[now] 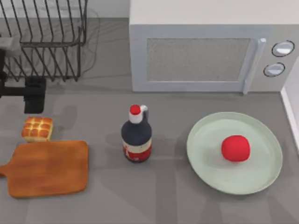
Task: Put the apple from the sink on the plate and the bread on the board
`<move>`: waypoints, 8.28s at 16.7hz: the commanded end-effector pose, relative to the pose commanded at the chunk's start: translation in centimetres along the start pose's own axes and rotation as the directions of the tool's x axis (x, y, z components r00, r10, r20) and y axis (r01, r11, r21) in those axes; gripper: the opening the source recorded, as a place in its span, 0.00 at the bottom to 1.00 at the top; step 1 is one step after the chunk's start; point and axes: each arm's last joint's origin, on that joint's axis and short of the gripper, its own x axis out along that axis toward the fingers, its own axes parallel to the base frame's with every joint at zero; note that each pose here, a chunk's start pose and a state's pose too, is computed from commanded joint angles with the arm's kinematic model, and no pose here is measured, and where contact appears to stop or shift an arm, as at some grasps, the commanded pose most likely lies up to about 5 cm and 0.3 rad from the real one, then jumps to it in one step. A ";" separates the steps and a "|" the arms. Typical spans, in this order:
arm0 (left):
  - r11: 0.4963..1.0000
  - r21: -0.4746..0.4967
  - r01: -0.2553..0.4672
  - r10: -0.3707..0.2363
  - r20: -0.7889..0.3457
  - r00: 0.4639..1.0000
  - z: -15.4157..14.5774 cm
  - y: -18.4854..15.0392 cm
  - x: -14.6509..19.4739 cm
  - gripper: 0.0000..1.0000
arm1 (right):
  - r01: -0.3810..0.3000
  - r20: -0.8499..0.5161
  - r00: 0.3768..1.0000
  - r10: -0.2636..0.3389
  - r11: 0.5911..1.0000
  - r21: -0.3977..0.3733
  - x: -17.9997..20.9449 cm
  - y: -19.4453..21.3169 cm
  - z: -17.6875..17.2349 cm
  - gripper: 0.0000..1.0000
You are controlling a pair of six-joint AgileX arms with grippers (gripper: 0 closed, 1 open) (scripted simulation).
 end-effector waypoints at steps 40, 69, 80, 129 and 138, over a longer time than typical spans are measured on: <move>1.000 0.021 -0.007 0.014 -0.391 0.920 2.7 -0.8 15.3 0.17 | 0.000 0.000 1.000 0.000 1.000 0.000 0.0 0.0 0.0 1.00; 1.000 0.016 -0.010 0.015 -0.365 0.931 6.6 -1.2 5.1 0.00 | 0.000 0.000 1.000 0.000 1.000 0.000 0.0 0.0 0.0 1.00; 1.000 -0.009 -0.022 0.017 -0.372 0.928 0.8 -2.8 4.7 0.00 | 0.000 0.000 1.000 0.000 1.000 0.000 0.0 0.0 0.0 1.00; 0.999 -0.021 -0.028 0.018 -0.374 0.927 -3.5 -3.2 8.7 1.00 | 0.000 0.000 1.000 0.000 1.000 0.000 0.0 0.0 0.0 1.00; 1.000 -0.023 -0.009 0.003 -0.264 0.964 -3.4 -2.9 6.7 1.00 | 0.000 0.000 1.000 0.000 1.000 0.000 0.0 0.0 0.0 1.00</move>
